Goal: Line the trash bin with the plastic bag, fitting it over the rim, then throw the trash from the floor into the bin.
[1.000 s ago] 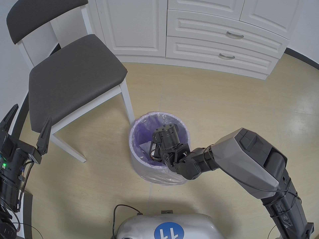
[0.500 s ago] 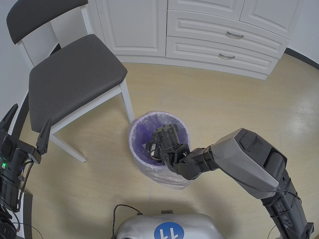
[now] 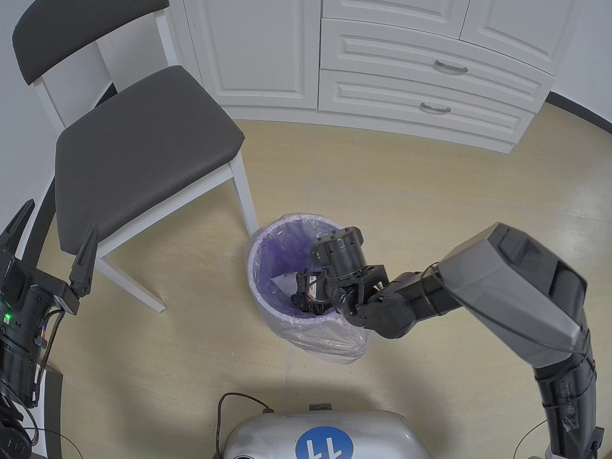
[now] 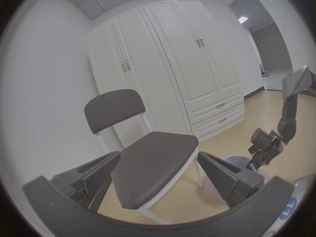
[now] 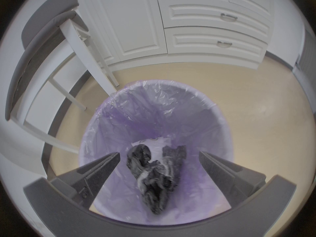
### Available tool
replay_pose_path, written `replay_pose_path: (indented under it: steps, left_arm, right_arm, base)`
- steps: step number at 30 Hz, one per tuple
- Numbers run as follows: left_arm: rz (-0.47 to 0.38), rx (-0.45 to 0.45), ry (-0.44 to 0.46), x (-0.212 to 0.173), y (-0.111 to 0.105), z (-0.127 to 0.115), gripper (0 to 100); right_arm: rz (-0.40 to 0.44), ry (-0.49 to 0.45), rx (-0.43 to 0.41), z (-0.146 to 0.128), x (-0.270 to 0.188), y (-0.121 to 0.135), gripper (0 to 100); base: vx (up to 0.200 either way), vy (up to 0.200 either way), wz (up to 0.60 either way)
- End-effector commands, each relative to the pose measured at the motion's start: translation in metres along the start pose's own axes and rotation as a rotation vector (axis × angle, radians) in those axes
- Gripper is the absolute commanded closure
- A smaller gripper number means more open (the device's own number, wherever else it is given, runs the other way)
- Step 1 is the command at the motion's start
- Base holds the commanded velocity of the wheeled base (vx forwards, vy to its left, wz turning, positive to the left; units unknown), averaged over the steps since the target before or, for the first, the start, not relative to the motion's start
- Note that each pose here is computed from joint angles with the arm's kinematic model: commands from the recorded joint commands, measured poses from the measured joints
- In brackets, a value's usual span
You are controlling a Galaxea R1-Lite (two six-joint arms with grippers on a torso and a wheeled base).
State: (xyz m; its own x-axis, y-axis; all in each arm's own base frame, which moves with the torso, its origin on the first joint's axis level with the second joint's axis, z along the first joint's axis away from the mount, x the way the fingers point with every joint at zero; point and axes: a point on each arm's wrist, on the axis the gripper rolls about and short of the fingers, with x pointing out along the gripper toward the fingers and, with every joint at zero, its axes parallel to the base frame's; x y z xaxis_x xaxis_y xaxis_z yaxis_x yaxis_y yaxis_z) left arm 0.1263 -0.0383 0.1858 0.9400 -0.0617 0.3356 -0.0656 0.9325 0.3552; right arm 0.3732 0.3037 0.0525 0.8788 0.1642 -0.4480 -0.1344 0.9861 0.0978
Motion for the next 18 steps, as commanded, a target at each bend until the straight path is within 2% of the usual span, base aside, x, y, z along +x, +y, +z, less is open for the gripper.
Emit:
replay_pose_path:
  steps: [1, 4, 8, 9, 10, 11, 12, 15, 18]
  left_arm:
    - [0.001, 0.0, -0.001, 0.0, 0.0, 0.0, 0]
    - [0.001, 0.001, 0.002, -0.001, 0.0, 0.0, 0]
    - [-0.009, 0.005, 0.015, -0.002, -0.001, -0.003, 0]
    - [-0.009, 0.005, 0.015, -0.002, -0.001, -0.003, 0]
    - [-0.009, 0.003, 0.015, -0.001, -0.001, -0.003, 0]
    - [-0.009, 0.003, 0.015, -0.002, -0.001, -0.003, 0]
    - [-0.008, 0.002, 0.016, -0.001, -0.001, -0.003, 0]
    - [-0.005, -0.003, 0.017, -0.001, -0.001, -0.003, 0]
    - [-0.004, -0.005, 0.019, -0.001, -0.001, -0.004, 0]
  right_arm:
    - [-0.036, -0.04, -0.084, 0.041, -0.057, -0.035, 0]
    - [-0.042, -0.068, -0.104, 0.05, -0.072, -0.05, 0]
    - [-0.131, -0.167, -0.209, 0.061, -0.084, -0.102, 0]
    - [-0.143, -0.182, -0.223, 0.062, -0.084, -0.109, 0]
    - [-0.179, -0.235, -0.269, 0.062, -0.085, -0.13, 0]
    - [-0.186, -0.247, -0.278, 0.063, -0.085, -0.134, 0]
    - [-0.22, -0.314, -0.337, 0.064, -0.085, -0.161, 0]
    - [-0.291, -0.464, -0.444, 0.065, -0.085, -0.213, 0]
    - [-0.313, -0.602, -0.492, 0.069, -0.085, -0.246, 0]
  base:
    - [0.0, 0.0, 0.0]
    - [0.0, 0.0, 0.0]
    - [0.0, 0.0, 0.0]
    - [0.0, 0.0, 0.0]
    - [0.0, 0.0, 0.0]
    - [0.0, 0.0, 0.0]
    - [0.0, 0.0, 0.0]
    - [0.0, 0.0, 0.0]
    - [0.0, 0.0, 0.0]
